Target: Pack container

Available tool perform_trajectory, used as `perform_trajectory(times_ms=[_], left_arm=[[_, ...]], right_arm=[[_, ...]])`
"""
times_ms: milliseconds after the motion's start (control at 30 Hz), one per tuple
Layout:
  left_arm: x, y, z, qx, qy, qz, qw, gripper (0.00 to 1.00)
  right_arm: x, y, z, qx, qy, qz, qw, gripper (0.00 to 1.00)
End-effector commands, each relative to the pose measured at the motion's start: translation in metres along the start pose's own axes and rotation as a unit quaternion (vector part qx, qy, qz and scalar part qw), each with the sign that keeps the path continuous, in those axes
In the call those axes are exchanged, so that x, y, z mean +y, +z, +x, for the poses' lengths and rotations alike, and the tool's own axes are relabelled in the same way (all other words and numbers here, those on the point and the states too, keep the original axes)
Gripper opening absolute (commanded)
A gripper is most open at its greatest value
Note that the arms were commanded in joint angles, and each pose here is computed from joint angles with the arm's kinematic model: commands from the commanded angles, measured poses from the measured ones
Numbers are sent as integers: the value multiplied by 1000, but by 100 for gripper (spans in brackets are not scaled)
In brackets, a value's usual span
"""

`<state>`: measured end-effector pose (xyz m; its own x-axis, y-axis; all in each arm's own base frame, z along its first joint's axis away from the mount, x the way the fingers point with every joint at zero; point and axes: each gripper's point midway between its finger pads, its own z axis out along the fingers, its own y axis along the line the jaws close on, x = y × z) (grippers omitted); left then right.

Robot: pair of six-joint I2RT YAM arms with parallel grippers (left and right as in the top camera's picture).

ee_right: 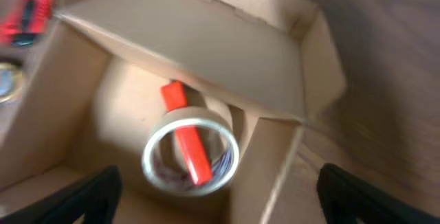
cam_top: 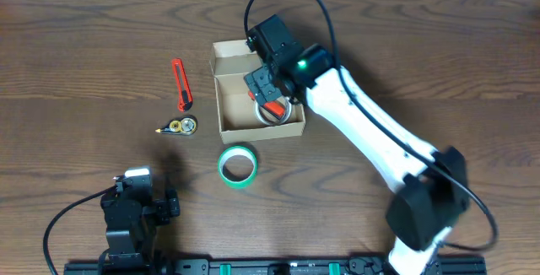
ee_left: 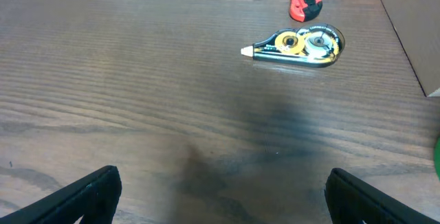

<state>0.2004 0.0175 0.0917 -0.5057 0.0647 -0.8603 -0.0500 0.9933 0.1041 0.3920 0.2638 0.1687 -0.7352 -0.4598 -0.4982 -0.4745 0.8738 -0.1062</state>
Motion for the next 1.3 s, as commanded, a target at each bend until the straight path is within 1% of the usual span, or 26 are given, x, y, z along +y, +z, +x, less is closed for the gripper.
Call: perform_trajectory(times_ms=[0, 100, 233, 367, 600, 800, 900, 1033, 1267], left_arm=[[2, 2, 5, 6, -7, -5, 1000, 96], [2, 2, 5, 6, -7, -5, 1000, 96], [2, 2, 5, 6, -7, -5, 1000, 95], [2, 2, 5, 6, -7, -5, 1000, 95], [2, 2, 5, 6, -7, -5, 1000, 95], [2, 2, 5, 6, -7, -5, 1000, 95], [2, 2, 5, 6, -7, -5, 1000, 95], [2, 2, 5, 6, -7, -5, 1000, 95], [2, 2, 5, 6, -7, -5, 1000, 96]], right_arm=[[4, -50, -14, -42, 10, -13, 999, 99], [-7, -75, 0, -30, 75, -1, 997, 99], [-11, -104, 20, -37, 80, -6, 996, 99], [-12, -128, 47, -68, 78, -15, 994, 99], [-11, -146, 116, -121, 73, -38, 989, 99], [-22, -144, 174, -141, 113, -40, 983, 99], [-24, -140, 194, -147, 120, -43, 981, 99], [-26, -137, 209, -154, 121, -45, 980, 99], [-26, -136, 211, -153, 121, -44, 980, 99]])
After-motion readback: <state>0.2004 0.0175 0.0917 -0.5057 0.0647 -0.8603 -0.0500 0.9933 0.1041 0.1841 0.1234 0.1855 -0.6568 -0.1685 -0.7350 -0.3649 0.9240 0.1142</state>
